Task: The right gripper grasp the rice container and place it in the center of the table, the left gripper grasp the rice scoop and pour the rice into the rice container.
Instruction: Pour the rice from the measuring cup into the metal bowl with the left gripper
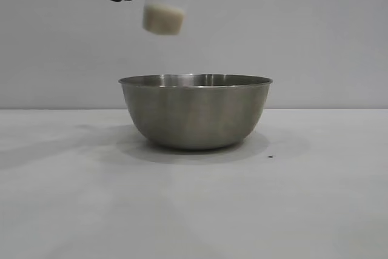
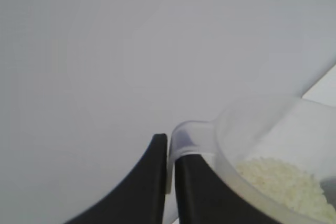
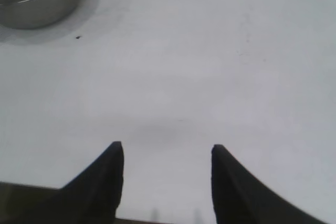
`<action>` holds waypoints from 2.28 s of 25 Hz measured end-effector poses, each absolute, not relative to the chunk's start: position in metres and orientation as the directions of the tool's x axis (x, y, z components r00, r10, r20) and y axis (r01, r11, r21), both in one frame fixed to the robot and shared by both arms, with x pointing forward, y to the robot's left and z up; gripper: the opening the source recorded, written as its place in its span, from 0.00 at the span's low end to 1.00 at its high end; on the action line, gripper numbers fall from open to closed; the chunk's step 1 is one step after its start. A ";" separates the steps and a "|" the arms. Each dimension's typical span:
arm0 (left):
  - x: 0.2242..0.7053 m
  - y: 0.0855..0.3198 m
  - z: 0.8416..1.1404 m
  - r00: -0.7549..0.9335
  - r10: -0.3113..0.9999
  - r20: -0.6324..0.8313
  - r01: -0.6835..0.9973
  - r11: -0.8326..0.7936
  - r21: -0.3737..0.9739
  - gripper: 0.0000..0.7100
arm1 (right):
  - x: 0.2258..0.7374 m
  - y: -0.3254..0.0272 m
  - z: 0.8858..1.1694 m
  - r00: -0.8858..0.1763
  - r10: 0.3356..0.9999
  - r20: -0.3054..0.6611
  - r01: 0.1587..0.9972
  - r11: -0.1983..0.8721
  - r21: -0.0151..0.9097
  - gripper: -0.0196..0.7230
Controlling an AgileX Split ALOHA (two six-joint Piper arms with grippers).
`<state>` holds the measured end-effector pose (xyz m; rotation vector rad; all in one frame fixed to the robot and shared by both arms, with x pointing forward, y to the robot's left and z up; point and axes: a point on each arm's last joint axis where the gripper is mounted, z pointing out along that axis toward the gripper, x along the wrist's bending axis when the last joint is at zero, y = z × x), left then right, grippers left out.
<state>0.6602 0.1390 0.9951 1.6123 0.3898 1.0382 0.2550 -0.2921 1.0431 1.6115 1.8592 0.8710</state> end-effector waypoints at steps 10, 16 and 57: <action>0.660 0.128 0.979 0.518 0.585 0.625 -0.383 -0.494 0.780 0.00 | 0.255 -0.292 1.043 -0.152 0.988 0.023 0.650 0.083 0.756 0.47; 0.660 0.127 0.981 0.462 0.525 0.714 -0.455 -0.551 0.699 0.00 | 0.255 -0.292 1.043 -0.152 0.988 0.023 0.650 0.083 0.756 0.47; 0.645 0.097 0.985 0.037 0.054 0.998 -0.746 -0.662 0.064 0.00 | 0.255 -0.292 1.043 -0.152 0.988 0.023 0.650 0.083 0.756 0.47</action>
